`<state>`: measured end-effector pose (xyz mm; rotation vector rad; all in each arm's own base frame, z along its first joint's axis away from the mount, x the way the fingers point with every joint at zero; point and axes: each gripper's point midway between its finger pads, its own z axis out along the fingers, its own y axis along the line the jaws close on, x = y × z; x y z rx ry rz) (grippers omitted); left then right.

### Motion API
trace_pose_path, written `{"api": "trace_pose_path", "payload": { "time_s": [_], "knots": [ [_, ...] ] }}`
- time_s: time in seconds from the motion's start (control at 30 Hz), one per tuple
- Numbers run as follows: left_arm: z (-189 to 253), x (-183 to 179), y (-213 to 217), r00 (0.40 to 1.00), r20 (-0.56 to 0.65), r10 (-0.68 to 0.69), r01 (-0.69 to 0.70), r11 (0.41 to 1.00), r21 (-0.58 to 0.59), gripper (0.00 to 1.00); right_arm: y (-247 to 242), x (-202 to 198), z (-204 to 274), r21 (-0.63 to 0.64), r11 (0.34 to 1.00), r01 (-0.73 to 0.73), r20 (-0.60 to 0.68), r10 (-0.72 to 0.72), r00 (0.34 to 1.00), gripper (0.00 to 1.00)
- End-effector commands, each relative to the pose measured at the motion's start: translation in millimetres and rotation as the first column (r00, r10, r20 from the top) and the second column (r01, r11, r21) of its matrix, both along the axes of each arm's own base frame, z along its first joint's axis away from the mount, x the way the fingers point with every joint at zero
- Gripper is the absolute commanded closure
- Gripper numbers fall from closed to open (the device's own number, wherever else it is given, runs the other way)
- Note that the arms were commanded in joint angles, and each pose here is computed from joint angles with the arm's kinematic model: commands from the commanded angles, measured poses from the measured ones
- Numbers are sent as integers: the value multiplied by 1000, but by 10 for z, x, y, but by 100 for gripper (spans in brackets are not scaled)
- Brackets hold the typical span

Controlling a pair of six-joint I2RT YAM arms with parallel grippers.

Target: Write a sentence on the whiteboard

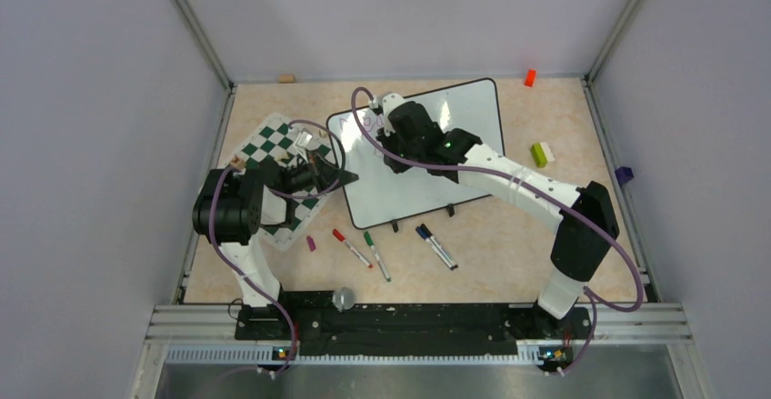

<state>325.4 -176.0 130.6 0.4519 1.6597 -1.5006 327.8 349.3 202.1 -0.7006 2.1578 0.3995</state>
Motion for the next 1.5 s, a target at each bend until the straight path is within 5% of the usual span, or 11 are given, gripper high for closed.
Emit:
{"api": "trace_pose_path", "payload": {
  "time_s": [0.0,1.47],
  "knots": [
    [16,-175,-34,984,152,-94,87,995,48,100,-35,160,149,0,998,59,53,-59,997,100],
    [13,-171,-32,984,152,-93,86,995,48,100,-329,328,176,-24,987,156,55,-154,987,100]
  ]
}}
